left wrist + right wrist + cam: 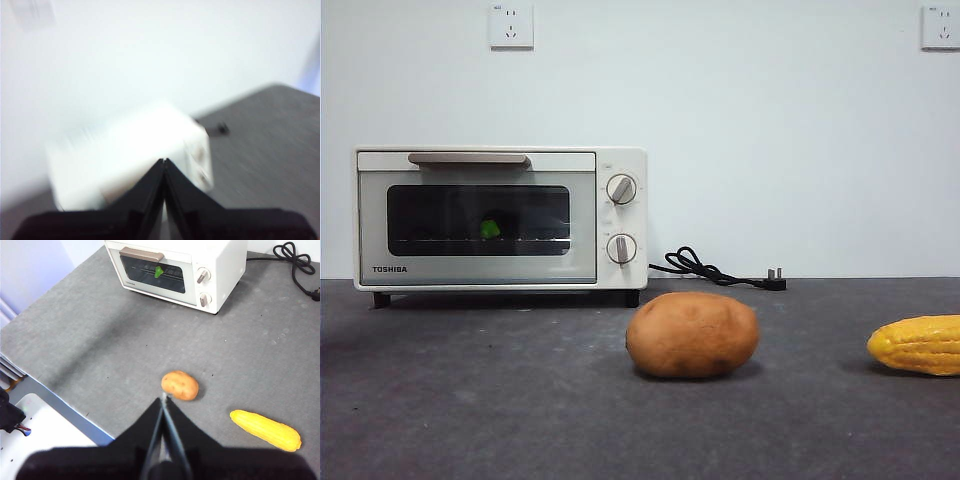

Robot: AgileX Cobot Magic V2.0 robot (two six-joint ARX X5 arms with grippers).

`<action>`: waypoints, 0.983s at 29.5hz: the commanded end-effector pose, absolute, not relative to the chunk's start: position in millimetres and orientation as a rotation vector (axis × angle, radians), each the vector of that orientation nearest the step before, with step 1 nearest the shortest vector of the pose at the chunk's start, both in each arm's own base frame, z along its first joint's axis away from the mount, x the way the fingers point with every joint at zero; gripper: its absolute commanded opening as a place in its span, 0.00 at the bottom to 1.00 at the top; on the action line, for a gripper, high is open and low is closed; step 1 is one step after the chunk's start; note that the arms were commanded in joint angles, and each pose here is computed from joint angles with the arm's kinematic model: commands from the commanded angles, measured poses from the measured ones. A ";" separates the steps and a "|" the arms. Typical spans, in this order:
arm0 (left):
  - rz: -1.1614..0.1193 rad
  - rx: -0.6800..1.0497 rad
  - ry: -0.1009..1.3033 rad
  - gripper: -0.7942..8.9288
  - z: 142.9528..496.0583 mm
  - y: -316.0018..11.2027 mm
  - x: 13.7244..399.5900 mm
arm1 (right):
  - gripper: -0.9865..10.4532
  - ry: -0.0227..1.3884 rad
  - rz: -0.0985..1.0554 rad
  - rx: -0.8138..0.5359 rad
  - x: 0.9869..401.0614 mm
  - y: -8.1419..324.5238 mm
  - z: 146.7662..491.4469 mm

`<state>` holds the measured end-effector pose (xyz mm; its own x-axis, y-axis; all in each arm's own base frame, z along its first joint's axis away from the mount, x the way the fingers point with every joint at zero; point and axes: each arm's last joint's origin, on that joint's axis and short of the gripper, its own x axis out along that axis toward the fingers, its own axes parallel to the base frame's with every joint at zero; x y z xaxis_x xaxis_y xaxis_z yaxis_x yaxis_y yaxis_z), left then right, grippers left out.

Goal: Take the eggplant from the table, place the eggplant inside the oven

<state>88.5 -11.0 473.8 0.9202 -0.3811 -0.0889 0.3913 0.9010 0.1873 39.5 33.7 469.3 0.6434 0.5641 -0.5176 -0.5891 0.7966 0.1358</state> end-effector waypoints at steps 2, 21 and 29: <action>-0.351 0.426 -0.157 0.08 488.0 -9.9 63.5 | 0.09 0.602 0.649 -0.058 39.8 33.8 465.6; -0.270 0.501 -0.247 0.08 350.2 -6.9 56.4 | 0.09 0.603 0.649 -0.059 39.9 33.9 465.6; -0.155 0.263 -0.127 0.08 260.8 -1.1 79.1 | 0.09 0.603 0.649 -0.059 39.9 33.9 465.6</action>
